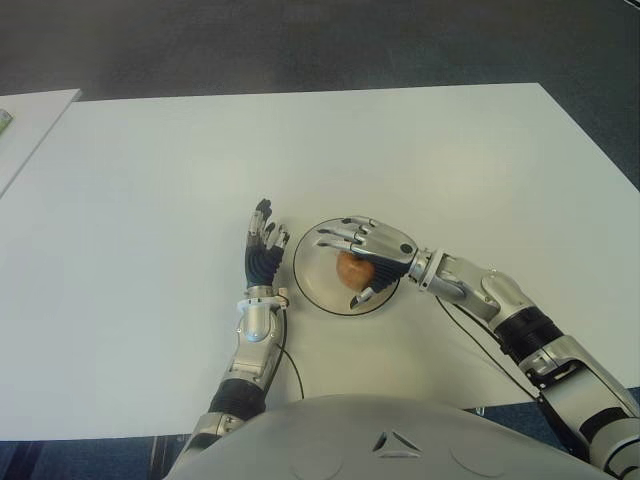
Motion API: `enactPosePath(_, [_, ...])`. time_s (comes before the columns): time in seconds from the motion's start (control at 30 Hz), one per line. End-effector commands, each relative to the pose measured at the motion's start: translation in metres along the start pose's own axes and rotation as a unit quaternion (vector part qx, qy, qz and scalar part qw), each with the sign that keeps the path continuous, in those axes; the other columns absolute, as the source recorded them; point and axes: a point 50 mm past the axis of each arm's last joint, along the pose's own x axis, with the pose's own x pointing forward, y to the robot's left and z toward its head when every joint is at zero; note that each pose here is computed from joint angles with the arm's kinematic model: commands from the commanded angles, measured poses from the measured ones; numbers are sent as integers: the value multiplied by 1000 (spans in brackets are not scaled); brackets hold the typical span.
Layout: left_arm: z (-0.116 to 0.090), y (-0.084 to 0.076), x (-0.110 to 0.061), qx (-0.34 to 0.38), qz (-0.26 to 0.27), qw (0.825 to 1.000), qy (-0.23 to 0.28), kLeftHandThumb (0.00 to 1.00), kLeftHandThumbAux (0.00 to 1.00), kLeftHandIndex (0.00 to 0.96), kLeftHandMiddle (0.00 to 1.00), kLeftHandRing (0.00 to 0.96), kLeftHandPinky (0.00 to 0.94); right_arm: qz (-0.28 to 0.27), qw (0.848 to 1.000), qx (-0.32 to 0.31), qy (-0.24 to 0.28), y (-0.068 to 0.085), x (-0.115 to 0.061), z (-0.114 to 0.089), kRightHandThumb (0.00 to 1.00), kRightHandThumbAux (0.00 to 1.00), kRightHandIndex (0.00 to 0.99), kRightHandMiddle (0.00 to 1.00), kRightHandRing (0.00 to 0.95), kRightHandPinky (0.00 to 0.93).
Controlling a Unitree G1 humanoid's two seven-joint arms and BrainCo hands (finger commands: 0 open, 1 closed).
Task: Put the apples into the plate.
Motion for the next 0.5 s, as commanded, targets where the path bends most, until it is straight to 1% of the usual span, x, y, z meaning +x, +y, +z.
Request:
enactPosePath(0.03, [-34, -12, -37, -17, 8, 994, 110, 0, 675, 68, 82, 69, 90, 10, 1000, -12, -1, -3, 0, -3, 26, 430, 0, 0, 0, 0])
enactPosePath(0.5, [-33, -14, -37, -17, 11, 993, 112, 0, 685, 67, 80, 68, 91, 8, 1000, -9, 2, -4, 1, -4, 38, 420, 0, 0, 0, 0])
